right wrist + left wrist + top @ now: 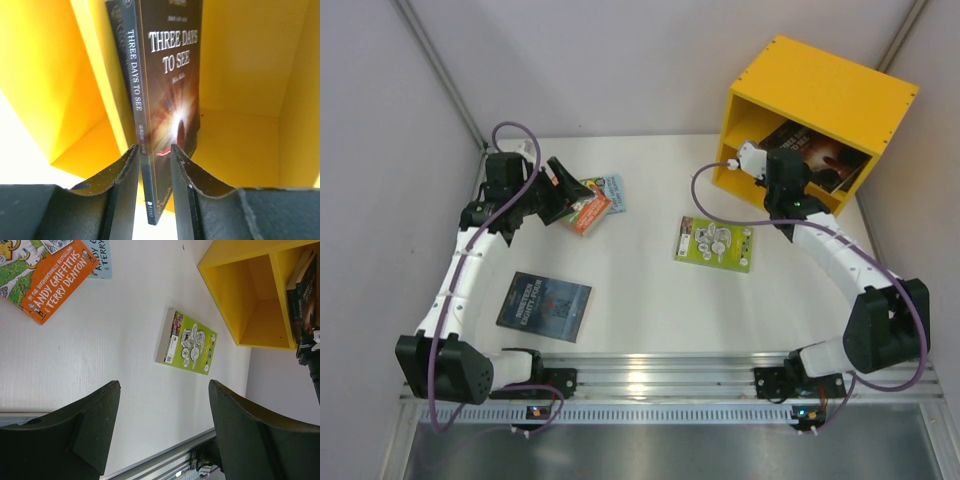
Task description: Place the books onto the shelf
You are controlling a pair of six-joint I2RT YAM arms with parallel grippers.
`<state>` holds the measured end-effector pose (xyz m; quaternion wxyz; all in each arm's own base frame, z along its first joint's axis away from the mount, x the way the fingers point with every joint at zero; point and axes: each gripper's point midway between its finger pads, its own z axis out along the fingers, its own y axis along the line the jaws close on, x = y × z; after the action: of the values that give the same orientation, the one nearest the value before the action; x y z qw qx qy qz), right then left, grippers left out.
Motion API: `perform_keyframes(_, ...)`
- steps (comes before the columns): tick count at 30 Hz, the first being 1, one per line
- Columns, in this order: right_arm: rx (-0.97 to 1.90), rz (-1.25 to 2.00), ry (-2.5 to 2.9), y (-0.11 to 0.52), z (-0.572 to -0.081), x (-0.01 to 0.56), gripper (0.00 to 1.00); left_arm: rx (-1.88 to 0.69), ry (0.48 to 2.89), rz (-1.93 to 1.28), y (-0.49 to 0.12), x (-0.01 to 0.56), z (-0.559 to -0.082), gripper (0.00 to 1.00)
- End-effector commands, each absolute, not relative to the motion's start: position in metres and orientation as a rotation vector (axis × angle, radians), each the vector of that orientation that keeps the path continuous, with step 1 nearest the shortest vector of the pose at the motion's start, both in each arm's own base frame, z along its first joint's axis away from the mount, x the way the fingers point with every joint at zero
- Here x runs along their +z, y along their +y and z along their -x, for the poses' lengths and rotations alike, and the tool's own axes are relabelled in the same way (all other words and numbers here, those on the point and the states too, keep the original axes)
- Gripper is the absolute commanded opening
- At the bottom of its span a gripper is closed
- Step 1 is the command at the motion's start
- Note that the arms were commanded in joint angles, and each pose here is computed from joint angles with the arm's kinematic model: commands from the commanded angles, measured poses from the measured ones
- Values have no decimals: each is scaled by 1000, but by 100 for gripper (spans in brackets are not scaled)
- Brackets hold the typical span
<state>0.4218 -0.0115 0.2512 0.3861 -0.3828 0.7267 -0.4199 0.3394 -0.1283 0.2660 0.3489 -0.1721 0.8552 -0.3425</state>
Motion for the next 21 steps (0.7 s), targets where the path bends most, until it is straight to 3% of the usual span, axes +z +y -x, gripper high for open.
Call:
perform_keyframes(1,-1053,894,1774,1,-436,285,31,-879,2170,410,-126,277,-339,77)
perform_keyframes(9,-1068,916,1791,2,-443,276,27,-862,2179,409,-125,273,-341,76)
perform_keyframes(21,-1017,938,1749,25,-442,282,31,-864,2173,408,-125,274,-342,76)
